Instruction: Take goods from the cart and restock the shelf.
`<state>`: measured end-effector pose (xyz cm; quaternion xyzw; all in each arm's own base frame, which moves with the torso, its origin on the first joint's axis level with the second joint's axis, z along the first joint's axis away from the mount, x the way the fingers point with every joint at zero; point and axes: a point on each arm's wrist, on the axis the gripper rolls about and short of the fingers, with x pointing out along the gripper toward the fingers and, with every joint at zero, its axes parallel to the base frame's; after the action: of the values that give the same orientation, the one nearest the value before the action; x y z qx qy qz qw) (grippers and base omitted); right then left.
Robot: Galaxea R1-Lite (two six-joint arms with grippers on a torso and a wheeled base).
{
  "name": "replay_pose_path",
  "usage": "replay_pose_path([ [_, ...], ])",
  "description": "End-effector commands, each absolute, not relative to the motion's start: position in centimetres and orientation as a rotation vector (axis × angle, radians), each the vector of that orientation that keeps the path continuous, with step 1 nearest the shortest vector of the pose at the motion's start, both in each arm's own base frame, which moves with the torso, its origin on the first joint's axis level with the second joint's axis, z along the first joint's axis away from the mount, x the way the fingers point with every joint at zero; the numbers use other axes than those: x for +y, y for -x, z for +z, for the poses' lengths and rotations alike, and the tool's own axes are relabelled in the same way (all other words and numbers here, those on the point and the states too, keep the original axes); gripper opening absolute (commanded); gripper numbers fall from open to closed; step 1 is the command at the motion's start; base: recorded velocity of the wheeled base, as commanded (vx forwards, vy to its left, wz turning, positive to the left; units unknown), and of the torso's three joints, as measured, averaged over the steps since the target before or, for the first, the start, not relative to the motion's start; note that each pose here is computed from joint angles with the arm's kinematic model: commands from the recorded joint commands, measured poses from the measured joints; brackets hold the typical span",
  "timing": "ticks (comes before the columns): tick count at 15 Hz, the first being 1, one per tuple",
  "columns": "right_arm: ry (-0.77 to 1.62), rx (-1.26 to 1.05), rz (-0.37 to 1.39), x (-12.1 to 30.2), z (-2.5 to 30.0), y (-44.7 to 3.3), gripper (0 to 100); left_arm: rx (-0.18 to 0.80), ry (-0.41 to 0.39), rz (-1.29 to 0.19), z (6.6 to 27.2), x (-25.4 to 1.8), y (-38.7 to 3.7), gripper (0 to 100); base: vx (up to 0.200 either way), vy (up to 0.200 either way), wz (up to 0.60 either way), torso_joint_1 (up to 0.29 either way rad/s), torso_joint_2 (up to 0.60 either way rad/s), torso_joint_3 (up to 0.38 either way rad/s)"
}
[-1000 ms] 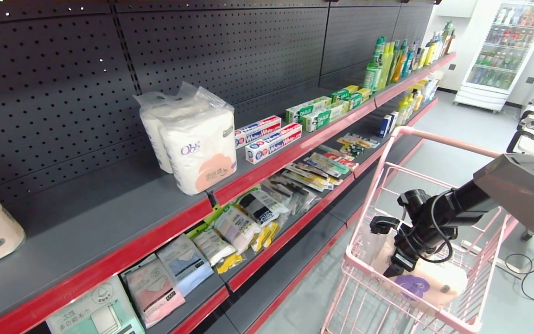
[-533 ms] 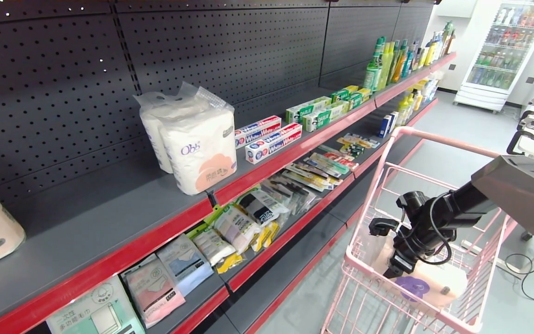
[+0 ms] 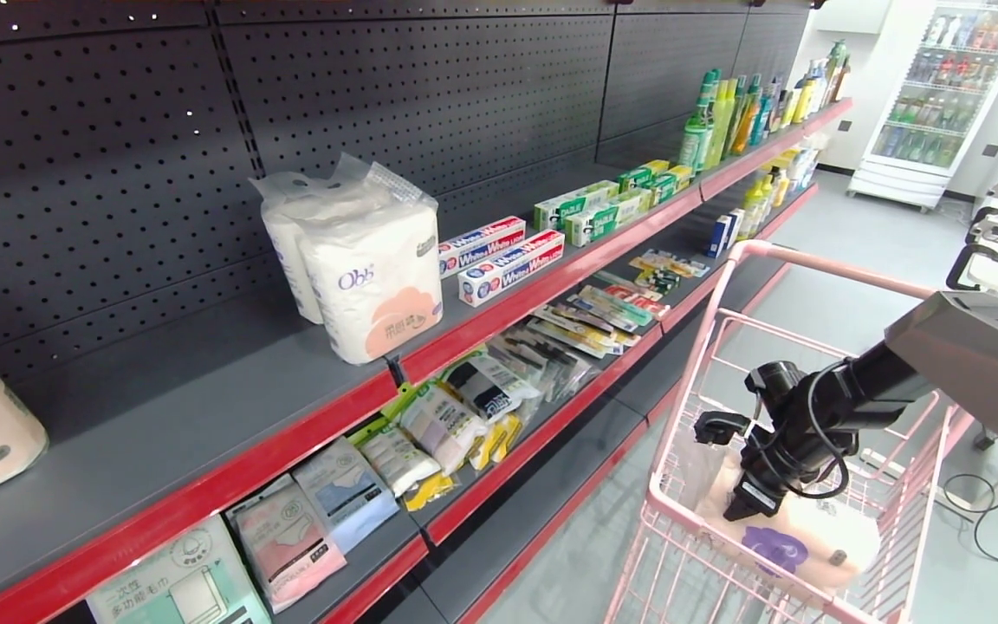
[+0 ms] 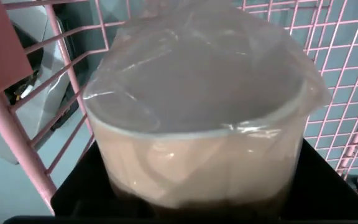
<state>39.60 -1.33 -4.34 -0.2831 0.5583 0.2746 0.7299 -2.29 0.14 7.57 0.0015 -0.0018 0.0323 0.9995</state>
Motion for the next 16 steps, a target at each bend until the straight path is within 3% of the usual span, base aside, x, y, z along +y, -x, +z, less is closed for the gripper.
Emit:
replay_pose_path([
  [1,0.618,1.165,0.484,-2.7,-0.8,-40.2,0,-0.003,-0.003,0.066,7.6,0.1,2.3,100,0.000,0.000,0.00,0.000,0.00,0.000],
  [4,0.624,1.061,0.309,-5.1,5.8,-39.3,0,-0.003,-0.003,0.066,7.6,0.1,2.3,100,0.000,0.000,0.00,0.000,0.00,0.000],
  [8,0.612,0.965,0.235,-5.4,10.7,-37.4,0,-0.003,-0.003,0.066,7.6,0.1,2.3,100,0.000,0.000,0.00,0.000,0.00,0.000],
  [13,0.551,0.679,0.149,-2.0,18.8,-34.7,0,-0.003,-0.003,0.066,7.6,0.1,2.3,100,0.000,0.000,0.00,0.000,0.00,0.000],
  [16,0.444,0.511,0.041,0.4,24.2,-30.0,0,-0.003,-0.003,0.066,7.6,0.1,2.3,100,0.000,0.000,0.00,0.000,0.00,0.000],
])
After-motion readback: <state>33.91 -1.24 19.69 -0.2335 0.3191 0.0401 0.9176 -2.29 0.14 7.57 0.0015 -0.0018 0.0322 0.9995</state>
